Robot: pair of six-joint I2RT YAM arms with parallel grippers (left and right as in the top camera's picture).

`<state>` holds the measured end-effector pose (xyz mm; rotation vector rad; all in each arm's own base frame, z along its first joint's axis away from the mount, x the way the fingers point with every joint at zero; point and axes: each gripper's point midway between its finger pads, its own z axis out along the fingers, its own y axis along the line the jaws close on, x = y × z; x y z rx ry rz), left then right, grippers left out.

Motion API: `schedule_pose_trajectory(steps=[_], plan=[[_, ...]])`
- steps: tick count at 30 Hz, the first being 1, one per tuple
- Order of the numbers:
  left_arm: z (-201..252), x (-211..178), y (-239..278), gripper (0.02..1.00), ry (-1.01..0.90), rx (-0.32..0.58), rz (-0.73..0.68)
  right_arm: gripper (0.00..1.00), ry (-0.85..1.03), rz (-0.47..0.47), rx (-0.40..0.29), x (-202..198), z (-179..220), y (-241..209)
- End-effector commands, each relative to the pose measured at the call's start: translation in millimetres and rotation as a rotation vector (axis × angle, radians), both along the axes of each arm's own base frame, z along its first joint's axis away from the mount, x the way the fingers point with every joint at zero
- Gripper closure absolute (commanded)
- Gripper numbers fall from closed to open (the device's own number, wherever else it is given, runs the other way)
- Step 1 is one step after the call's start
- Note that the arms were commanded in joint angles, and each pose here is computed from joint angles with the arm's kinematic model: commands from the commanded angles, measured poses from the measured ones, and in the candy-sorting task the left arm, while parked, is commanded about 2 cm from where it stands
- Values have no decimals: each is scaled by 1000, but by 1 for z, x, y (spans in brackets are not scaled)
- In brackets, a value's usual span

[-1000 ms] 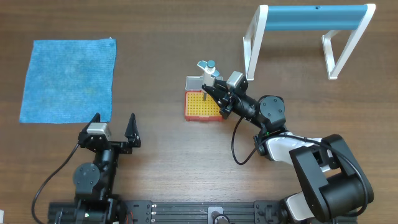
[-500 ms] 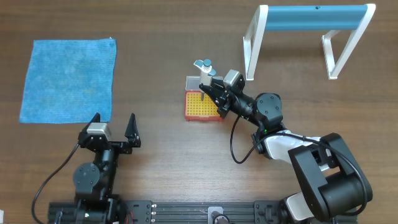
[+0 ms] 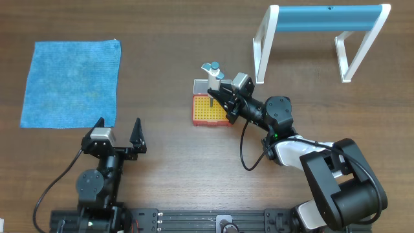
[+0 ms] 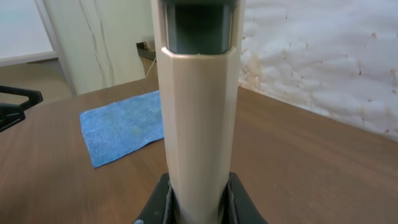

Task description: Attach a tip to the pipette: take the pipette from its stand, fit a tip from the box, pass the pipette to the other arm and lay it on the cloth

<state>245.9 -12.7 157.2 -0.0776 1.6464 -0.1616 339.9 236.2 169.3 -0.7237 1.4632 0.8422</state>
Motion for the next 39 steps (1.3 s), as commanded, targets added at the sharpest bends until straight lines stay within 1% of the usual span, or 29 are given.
schedule_pose_trajectory(steps=[1, 8, 17, 20, 27, 36, 39], plan=[[-1, 0, 2, 23, 3, 11, 11, 923, -26, 5, -9, 3, 3, 3], [-1, 0, 2, 23, 3, 11, 11, 923, 16, 6, -29, 5, -17, 4], [-1, 0, 2, 23, 3, 11, 11, 923, -5, 11, -40, 4, -16, 4], [-1, 0, 2, 23, 3, 11, 11, 923, -29, 54, -54, -2, -17, 8], [-1, 0, 2, 23, 3, 11, 11, 923, -50, 55, -87, -7, -24, 6], [-1, 0, 2, 23, 3, 11, 11, 923, -46, 56, -88, -8, -26, 6], [-1, 0, 2, 20, 3, 11, 11, 923, -74, 81, -77, -12, -19, 8]])
